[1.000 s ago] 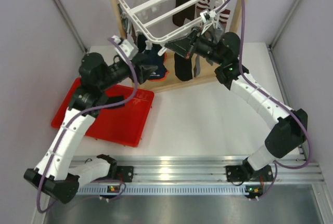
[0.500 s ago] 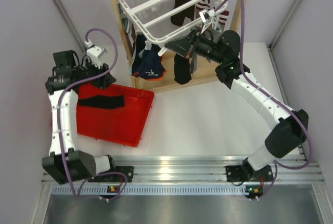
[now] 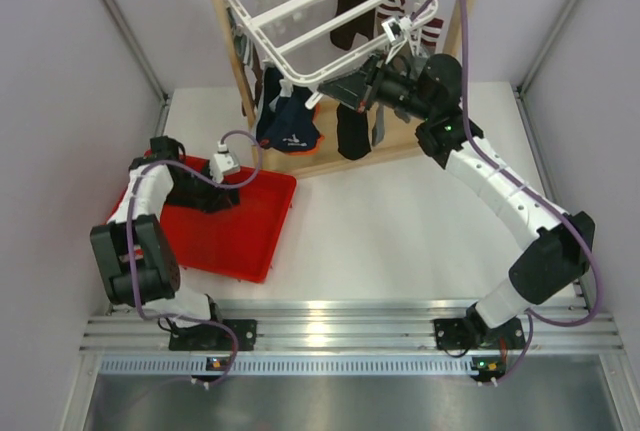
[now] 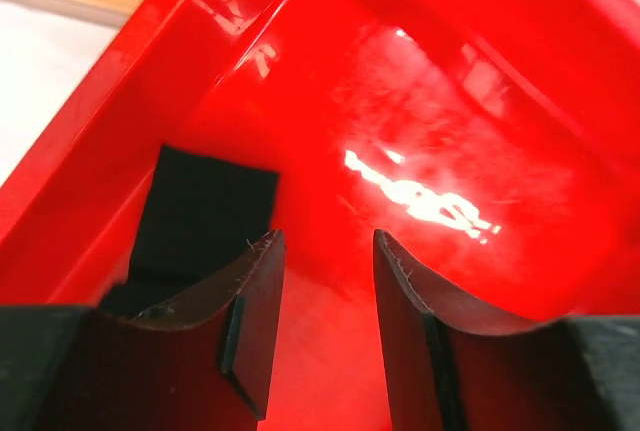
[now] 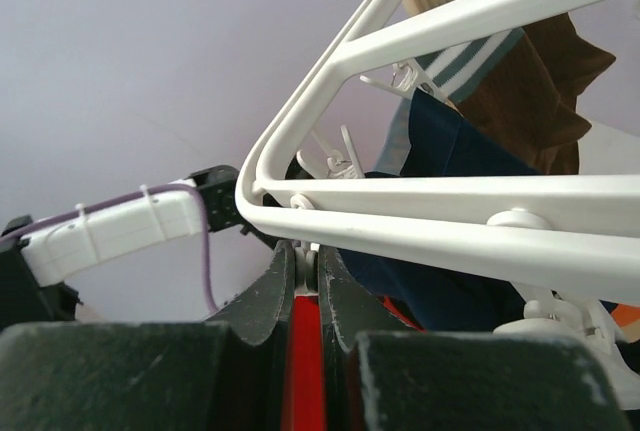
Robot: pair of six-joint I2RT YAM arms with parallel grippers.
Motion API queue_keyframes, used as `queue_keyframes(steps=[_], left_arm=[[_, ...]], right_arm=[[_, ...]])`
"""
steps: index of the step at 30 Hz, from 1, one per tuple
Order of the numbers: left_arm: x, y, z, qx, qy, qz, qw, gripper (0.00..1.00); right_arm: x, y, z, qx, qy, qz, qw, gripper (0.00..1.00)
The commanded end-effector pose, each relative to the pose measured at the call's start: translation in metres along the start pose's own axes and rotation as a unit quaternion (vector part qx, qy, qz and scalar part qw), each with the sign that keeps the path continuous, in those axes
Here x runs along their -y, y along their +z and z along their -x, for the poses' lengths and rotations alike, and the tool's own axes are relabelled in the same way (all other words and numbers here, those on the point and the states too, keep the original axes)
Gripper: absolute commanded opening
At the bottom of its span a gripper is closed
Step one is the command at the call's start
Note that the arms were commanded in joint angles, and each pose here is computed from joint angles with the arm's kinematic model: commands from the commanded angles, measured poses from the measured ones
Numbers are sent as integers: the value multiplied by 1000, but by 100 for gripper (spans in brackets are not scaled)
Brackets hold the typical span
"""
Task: Clip the socks to the hanger
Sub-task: Pick up the sock from the bin.
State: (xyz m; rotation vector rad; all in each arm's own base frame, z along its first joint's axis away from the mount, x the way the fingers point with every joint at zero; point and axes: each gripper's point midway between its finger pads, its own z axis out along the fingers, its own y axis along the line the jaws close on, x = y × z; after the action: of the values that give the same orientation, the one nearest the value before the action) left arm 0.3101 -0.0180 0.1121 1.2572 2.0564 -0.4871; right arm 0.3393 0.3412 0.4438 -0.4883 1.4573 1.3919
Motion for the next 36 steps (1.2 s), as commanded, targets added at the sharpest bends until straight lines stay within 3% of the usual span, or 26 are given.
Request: queue_keyframes(steps=[1,12,22,26,31,36], left_arm=[[-29,16,8,41,83,5,996,46],[-76,46,-19,5,102,35,994,49],[-63,70,-39,-14,116,-18,993,50],[-62,77,-48,-29,120,-26,992,43],[-54,75,-62,-61,141,-52,987,20],[-35,61,-44,-35,145,-66,987,7]], right_arm=[[-3,0,15,6,-18,1,1000,0],[13,5,10,-5,-5,-8,1000,0],[23,8,12,-5,1,-19,1000,0],[24,9,11,-6,2,-21,1000,0],[26,9,11,-5,6,-24,1000,0],[24,8,13,-3,0,-25,1000,0]])
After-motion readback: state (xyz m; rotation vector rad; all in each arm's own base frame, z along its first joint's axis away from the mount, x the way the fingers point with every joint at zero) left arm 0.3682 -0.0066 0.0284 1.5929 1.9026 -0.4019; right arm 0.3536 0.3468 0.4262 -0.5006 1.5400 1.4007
